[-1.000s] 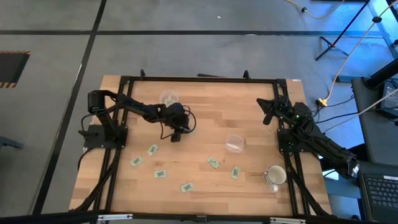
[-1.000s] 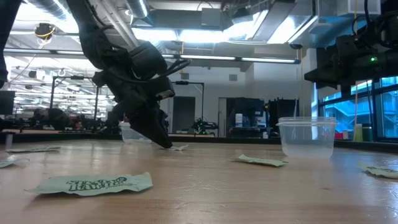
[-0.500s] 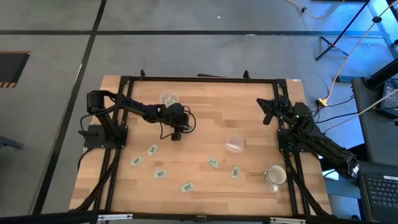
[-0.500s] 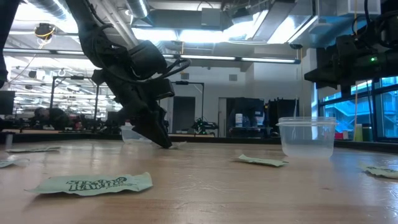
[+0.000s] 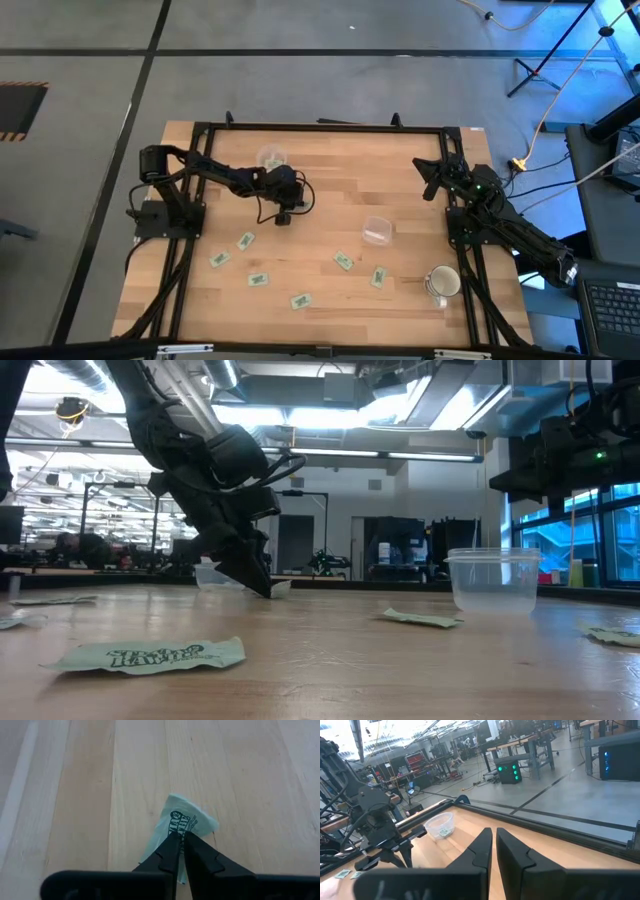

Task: Pick and place Stevia / Truvia into bins
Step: Put the stevia packet into the top transparent container

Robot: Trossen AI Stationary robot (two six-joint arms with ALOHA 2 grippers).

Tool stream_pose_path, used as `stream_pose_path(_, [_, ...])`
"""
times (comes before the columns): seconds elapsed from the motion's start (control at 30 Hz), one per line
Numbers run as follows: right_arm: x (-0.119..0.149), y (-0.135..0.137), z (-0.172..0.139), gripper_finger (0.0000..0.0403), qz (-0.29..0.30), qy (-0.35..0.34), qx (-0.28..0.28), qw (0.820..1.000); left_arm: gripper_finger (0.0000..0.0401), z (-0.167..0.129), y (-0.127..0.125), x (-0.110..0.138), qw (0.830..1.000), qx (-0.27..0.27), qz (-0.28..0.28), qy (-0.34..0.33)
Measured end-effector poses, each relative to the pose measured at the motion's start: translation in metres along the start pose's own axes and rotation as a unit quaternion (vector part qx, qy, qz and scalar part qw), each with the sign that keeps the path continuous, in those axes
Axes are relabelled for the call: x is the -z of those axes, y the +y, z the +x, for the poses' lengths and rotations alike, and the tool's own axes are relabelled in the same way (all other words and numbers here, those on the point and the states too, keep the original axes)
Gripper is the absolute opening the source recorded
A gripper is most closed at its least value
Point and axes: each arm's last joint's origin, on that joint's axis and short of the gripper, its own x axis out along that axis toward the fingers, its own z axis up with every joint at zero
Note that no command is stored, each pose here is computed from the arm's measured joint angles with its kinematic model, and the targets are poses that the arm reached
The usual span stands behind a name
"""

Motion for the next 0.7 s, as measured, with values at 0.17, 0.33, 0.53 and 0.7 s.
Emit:
stream_pose_path(0.17, [0.0, 0.0, 0.0, 0.003, -0.001, 0.0, 0.0, 1.0, 0.001, 0.0, 0.0001, -0.0003, 1.0, -0.001, -0.001, -0.003])
stream_pose_path(0.33, [0.0, 0.0, 0.0, 0.003, -0.001, 0.0, 0.0, 1.0, 0.0013, 0.0, 0.0001, -0.0005, 1.0, 0.0, -0.001, -0.004])
stream_pose_path(0.53, [0.0, 0.0, 0.0, 0.003, -0.001, 0.0, 0.0, 1.0, 0.0029, 0.0, 0.0002, -0.0009, 1.0, 0.0, -0.001, -0.005])
stream_pose_path(0.7, [0.0, 0.0, 0.0, 0.003, -0.001, 0.0, 0.0, 1.0, 0.0027, 0.0, 0.0002, -0.0009, 1.0, 0.0, 0.006, -0.005])
